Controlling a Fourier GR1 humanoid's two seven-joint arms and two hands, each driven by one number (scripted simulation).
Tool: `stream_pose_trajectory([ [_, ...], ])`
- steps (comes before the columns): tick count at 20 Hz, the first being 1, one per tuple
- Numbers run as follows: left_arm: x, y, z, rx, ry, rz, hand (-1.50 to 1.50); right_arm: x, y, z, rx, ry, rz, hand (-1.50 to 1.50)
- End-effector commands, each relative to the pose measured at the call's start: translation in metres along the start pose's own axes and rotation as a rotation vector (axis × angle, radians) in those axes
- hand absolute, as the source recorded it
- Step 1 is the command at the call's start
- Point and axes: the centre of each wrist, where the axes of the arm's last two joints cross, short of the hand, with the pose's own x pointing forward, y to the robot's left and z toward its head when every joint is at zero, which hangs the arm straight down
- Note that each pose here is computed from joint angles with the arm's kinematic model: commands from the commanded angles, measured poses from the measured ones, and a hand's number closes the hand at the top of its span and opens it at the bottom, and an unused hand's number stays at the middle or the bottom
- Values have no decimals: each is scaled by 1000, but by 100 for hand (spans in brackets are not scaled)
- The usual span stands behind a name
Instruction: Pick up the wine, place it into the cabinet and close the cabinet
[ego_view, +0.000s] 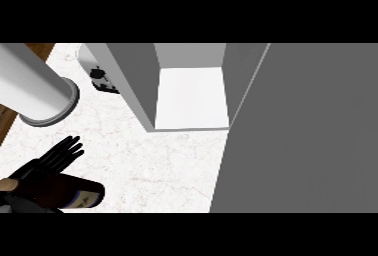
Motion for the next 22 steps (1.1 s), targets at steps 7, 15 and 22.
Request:
stream_pose_trajectory([
  [7, -33, -15, -12, -143, -72, 72, -150, 24, -5, 22, -14, -81, 15, -150],
  [15, -43, -18, -16, -119, -143, 132, 150, 20, -4, 27, -14, -69, 10, -150],
  [22, -45, -21, -10, -133, -173, 98, 150, 21, -8, 25, -16, -69, 24, -150],
])
